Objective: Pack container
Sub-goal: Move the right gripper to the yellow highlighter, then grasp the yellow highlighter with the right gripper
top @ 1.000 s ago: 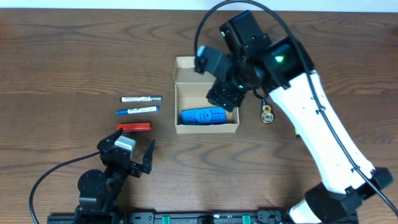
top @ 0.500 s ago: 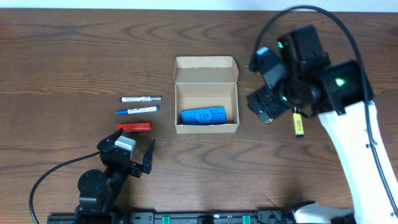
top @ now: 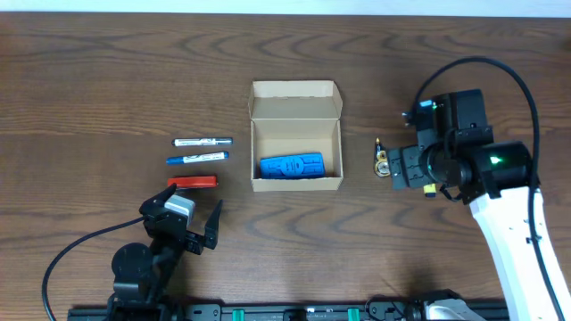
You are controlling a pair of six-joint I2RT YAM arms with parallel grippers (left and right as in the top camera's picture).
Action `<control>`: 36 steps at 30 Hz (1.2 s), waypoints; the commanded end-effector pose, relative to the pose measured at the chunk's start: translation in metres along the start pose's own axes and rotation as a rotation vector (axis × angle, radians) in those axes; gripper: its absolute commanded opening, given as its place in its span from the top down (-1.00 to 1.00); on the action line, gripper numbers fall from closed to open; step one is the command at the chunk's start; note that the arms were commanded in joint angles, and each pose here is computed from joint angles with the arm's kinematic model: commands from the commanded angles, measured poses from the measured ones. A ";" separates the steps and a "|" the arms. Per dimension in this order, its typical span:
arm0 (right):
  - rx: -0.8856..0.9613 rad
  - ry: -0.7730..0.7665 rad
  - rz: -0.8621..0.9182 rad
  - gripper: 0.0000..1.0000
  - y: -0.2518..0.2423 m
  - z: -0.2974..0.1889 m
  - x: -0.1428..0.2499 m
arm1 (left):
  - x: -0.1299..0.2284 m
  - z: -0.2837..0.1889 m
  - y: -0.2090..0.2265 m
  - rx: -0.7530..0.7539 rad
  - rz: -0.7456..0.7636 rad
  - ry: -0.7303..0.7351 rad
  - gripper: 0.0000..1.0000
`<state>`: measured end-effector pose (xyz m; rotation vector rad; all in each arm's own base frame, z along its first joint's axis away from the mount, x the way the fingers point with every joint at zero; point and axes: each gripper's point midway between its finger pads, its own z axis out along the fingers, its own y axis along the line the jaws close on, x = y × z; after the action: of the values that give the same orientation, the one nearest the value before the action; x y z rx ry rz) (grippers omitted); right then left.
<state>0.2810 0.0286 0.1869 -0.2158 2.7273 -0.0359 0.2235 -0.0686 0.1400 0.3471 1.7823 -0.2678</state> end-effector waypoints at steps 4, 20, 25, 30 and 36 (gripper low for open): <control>0.053 -0.039 0.189 -0.88 -0.041 0.027 -0.004 | 0.011 0.003 0.001 -0.005 0.014 0.021 -0.91; 0.122 0.025 0.294 -0.67 -0.095 0.131 0.011 | 0.011 0.003 0.001 -0.005 0.014 0.021 -0.91; 0.107 0.113 0.290 -0.48 -0.094 0.163 0.026 | 0.011 0.003 0.001 -0.005 0.014 0.021 -0.91; 0.104 0.175 0.289 -0.31 -0.092 0.182 0.038 | 0.011 0.003 0.001 -0.005 0.014 0.021 -0.91; 0.104 0.206 0.290 -0.15 -0.092 0.195 0.045 | 0.011 0.003 0.001 -0.005 0.014 0.021 -0.91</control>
<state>0.3348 -0.0630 0.0037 0.2143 2.9004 -0.1038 0.2235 -0.0686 0.1400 0.3471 1.7823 -0.2678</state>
